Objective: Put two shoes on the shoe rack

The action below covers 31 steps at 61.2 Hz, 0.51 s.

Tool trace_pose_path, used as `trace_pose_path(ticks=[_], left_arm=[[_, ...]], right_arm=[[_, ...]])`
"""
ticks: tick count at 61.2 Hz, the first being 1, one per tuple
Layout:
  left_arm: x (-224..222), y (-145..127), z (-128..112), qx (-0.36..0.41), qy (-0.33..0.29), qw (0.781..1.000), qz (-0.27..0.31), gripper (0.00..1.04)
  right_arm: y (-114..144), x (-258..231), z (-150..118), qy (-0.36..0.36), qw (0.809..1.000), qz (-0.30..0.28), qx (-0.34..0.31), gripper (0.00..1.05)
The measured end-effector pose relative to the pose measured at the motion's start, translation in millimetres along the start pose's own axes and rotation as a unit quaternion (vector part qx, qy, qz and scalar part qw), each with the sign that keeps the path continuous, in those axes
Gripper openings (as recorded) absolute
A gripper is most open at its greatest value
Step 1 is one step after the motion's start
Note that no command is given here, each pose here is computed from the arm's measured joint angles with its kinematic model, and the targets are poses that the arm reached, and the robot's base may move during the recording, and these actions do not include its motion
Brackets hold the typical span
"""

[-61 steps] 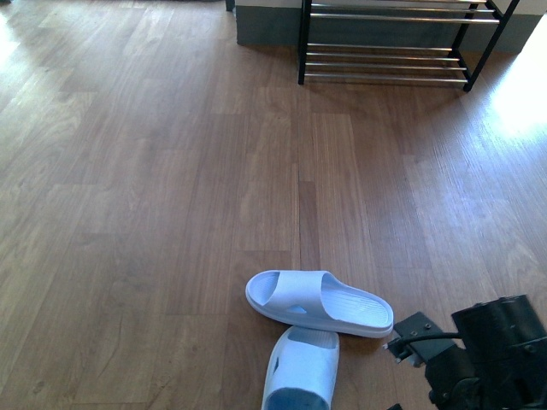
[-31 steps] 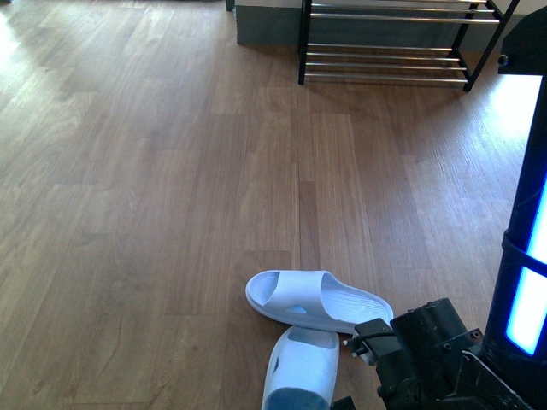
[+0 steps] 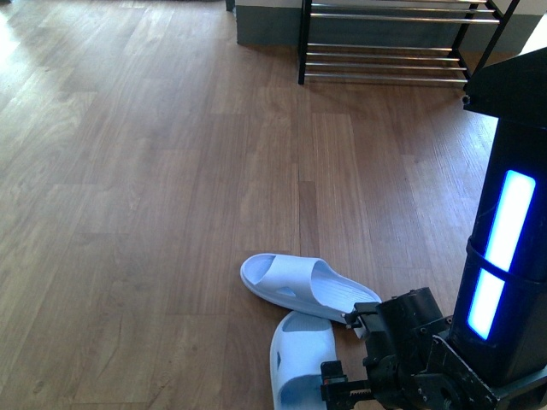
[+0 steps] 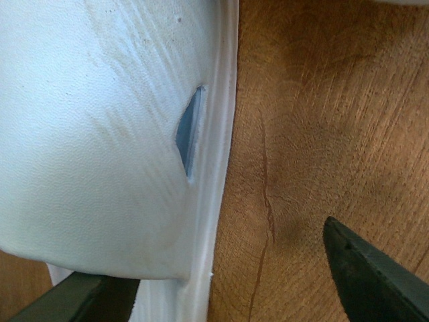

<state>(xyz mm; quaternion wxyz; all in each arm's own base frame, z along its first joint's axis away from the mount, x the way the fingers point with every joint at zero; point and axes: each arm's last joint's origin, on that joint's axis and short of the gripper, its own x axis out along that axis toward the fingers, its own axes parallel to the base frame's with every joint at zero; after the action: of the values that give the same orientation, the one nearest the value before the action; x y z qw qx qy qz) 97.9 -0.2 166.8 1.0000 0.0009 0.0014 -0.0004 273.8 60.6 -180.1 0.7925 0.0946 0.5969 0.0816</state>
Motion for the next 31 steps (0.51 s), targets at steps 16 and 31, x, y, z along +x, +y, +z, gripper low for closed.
trace_pose_path(ticks=[16,31], left_arm=[[0.0,0.0,0.0,0.000,0.000,1.000,0.000,0.95],[0.0,0.0,0.0,0.000,0.000,1.000,0.000,0.95]], right_arm=[[-1.9,-0.8,6.2,-0.018,0.999,0.032,0.024,0.34],[-0.2,-4.5,6.7,-0.023,0.998,0.053,0.027,0.01]])
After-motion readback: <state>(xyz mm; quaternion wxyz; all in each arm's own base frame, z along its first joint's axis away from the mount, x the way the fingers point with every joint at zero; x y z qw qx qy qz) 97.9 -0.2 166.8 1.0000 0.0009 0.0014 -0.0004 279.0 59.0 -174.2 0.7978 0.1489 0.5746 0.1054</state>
